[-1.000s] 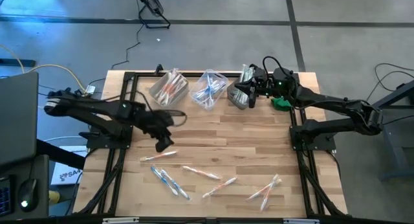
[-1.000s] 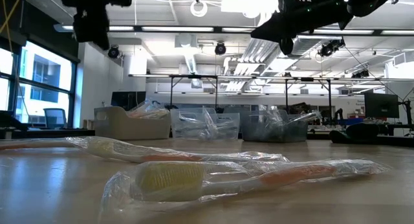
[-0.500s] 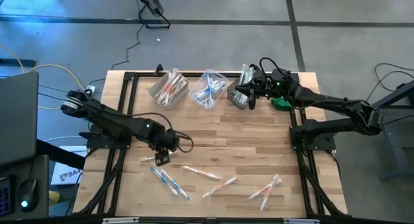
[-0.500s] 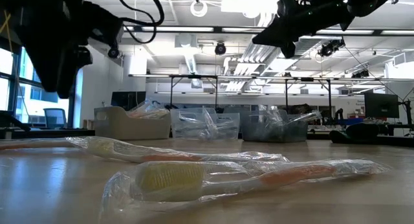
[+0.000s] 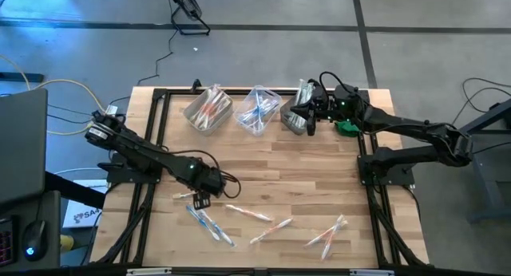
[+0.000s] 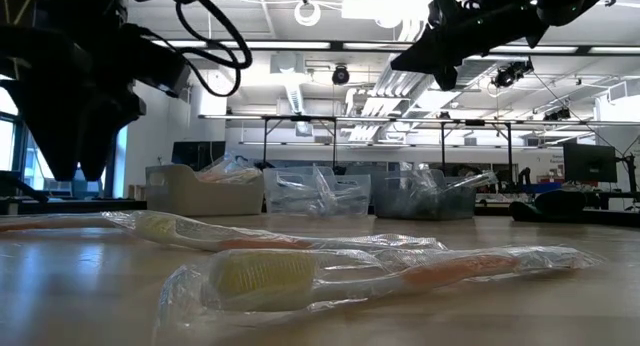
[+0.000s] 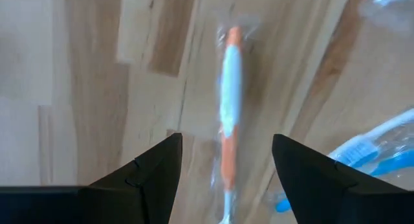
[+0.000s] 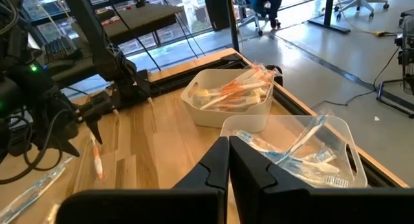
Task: Pick & Place Toothbrushes
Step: Put the orange toothbrush into the white bin
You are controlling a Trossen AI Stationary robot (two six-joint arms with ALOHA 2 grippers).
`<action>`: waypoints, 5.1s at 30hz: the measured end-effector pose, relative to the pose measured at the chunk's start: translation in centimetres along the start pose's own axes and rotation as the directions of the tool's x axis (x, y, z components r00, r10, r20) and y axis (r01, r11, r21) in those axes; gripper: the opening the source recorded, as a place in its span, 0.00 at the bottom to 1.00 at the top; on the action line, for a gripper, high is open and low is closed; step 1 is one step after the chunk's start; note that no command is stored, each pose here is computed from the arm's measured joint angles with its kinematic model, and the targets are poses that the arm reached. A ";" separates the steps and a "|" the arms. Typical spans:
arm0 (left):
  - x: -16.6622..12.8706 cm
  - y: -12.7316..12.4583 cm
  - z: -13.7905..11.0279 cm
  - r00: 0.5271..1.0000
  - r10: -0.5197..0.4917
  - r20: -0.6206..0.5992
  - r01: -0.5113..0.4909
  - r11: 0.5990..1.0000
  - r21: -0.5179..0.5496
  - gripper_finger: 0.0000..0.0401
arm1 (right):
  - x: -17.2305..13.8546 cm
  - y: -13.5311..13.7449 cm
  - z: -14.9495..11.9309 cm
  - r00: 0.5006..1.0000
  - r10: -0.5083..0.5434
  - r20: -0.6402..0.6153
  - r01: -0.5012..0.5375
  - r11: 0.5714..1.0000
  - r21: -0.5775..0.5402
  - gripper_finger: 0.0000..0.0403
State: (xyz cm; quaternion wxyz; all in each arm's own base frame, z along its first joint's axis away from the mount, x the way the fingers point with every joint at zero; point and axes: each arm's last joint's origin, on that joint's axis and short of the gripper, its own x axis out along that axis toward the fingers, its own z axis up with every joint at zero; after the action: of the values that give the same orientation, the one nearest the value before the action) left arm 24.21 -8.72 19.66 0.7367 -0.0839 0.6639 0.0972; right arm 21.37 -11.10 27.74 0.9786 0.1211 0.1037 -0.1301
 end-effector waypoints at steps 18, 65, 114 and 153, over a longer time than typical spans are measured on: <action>4.4 0.7 -2.0 0.994 -0.096 -0.049 0.096 0.995 -0.016 0.58 | 0.0 0.0 0.0 1.000 0.000 -0.003 0.000 1.000 0.001 0.01; 5.8 6.9 -0.2 0.967 -0.224 -0.117 0.223 0.974 -0.024 0.03 | 0.0 0.0 0.0 1.000 0.000 -0.005 0.000 1.000 0.001 0.01; -21.6 24.5 5.3 0.866 0.309 0.393 -0.108 0.883 -0.457 0.02 | 0.0 0.3 -0.3 0.994 0.101 -0.041 -0.101 0.995 0.018 0.01; -3.8 29.4 3.8 0.847 0.507 0.159 -0.256 0.651 -0.715 0.02 | 0.0 0.2 -0.4 0.994 0.096 -0.047 -0.095 0.995 0.021 0.01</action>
State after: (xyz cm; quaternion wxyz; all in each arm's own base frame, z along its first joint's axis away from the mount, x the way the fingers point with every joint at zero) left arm 20.02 20.57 24.00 0.7221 -0.1799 0.4460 0.4972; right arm 21.35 -10.77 27.45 0.9797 0.1383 0.1201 -0.0813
